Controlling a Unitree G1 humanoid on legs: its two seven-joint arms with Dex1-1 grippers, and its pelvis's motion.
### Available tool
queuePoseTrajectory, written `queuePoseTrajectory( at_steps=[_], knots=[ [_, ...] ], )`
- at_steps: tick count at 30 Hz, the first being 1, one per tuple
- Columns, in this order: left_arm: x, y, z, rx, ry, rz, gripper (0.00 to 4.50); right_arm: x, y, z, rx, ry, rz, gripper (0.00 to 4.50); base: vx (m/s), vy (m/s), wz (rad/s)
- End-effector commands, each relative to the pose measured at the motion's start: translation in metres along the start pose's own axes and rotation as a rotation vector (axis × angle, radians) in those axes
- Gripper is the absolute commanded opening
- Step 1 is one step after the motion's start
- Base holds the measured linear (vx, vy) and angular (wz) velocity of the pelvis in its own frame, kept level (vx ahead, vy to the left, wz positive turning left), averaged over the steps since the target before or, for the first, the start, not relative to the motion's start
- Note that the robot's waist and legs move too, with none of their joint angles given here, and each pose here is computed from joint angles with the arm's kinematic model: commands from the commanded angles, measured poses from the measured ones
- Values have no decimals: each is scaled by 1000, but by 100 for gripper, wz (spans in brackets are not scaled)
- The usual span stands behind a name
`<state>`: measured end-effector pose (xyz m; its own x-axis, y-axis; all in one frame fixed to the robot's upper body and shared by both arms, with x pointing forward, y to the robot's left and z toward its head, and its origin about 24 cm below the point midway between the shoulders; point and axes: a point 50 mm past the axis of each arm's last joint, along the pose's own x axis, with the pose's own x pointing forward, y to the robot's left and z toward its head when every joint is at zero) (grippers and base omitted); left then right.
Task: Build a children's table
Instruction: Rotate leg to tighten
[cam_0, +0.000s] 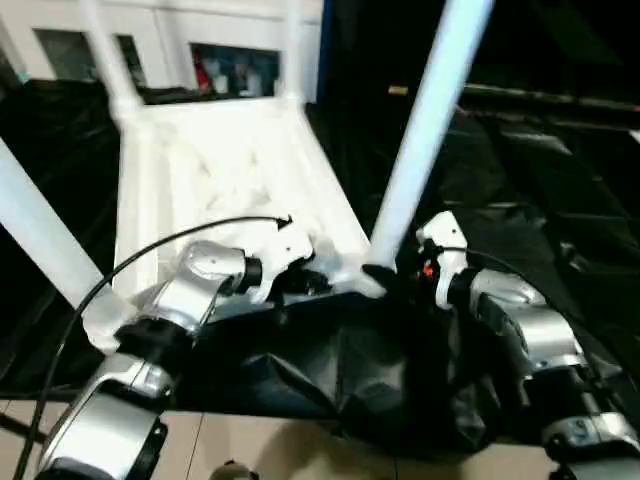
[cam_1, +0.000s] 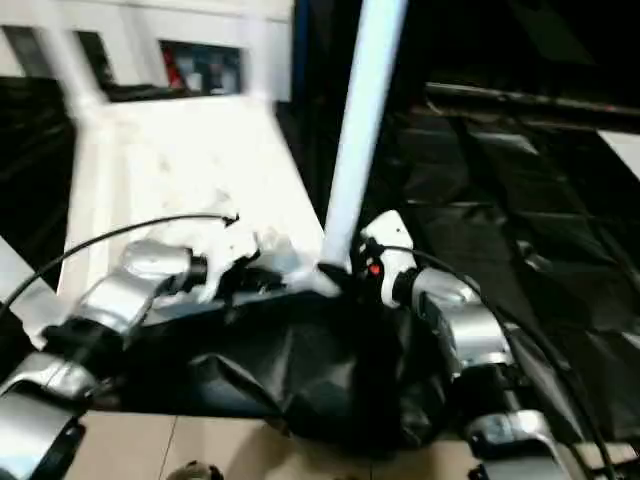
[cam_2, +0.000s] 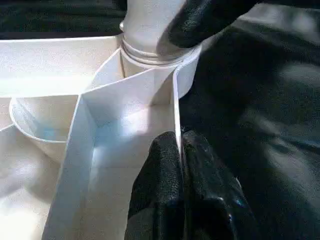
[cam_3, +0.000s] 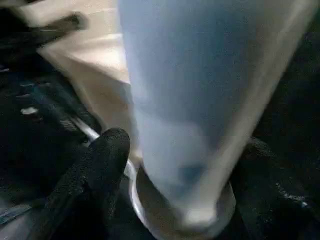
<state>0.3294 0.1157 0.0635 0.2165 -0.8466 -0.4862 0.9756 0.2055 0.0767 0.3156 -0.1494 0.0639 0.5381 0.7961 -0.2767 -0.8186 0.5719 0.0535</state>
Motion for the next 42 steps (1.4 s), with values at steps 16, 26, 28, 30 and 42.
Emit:
queuePoseTrajectory(
  at_steps=[16, 26, 28, 30, 42],
  knots=[
    [-13, -10, 3, -1, -64, -88, 0, -11, 13, -3, 9, 49, 178, 211, 0, 0, 0],
    [-6, -4, 4, -15, -51, -4, 0, -8, 12, -10, 36, 61, 117, 198, 0, 0, 0],
    [-2, 2, 3, -36, -33, 71, 0, -3, 6, -14, 48, 72, 17, 198, 0, 0, 0],
    [6, 13, 6, -77, -19, 209, 0, 7, -7, -24, 122, 94, -230, 198, 0, 0, 0],
    [61, 18, 43, -113, -30, 390, 0, 68, 7, -22, 351, 38, -581, 195, 0, 0, 0]
  ],
)
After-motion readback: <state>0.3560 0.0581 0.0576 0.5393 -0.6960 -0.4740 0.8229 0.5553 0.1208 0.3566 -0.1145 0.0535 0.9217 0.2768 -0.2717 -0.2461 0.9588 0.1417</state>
